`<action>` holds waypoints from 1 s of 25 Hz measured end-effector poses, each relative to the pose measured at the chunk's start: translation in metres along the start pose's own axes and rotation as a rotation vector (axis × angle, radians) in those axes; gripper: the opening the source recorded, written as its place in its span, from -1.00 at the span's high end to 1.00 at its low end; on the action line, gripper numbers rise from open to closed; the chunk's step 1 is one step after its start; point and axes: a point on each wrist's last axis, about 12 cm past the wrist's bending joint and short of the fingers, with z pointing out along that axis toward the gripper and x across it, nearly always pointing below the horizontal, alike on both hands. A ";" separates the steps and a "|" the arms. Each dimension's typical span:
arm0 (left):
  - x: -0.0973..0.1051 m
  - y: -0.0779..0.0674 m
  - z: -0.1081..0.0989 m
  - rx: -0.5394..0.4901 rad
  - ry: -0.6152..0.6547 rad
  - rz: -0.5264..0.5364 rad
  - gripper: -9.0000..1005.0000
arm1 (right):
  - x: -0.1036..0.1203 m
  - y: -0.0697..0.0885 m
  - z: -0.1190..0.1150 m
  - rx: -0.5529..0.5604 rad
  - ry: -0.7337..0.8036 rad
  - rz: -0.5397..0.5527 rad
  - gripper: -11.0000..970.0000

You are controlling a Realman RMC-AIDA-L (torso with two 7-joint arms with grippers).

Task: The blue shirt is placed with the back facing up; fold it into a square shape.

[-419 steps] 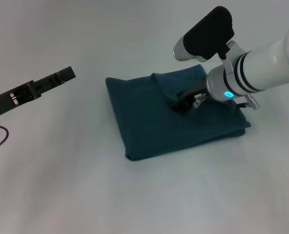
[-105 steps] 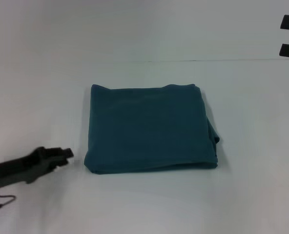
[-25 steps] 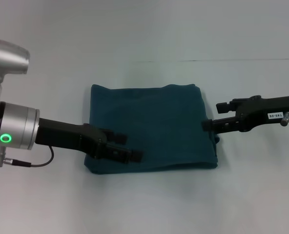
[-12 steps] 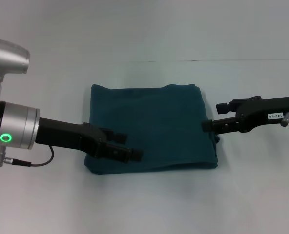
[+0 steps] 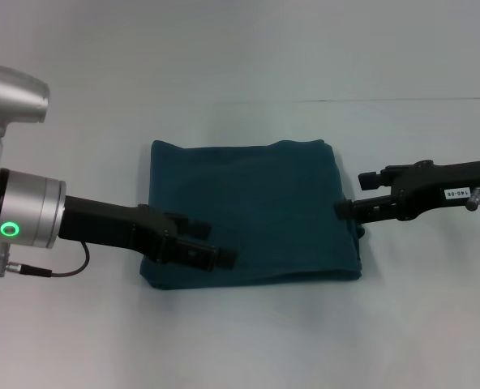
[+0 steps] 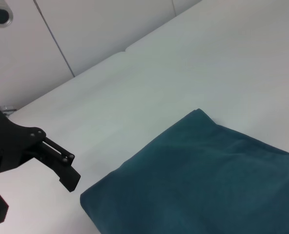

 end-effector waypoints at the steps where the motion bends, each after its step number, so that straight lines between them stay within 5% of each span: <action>1: 0.000 0.000 0.000 0.000 0.000 0.000 -0.89 | 0.000 0.000 0.000 0.000 0.000 0.001 -0.91; 25: 0.000 0.000 -0.001 0.004 0.004 -0.026 -0.89 | -0.001 0.002 0.001 -0.011 0.000 0.010 -0.91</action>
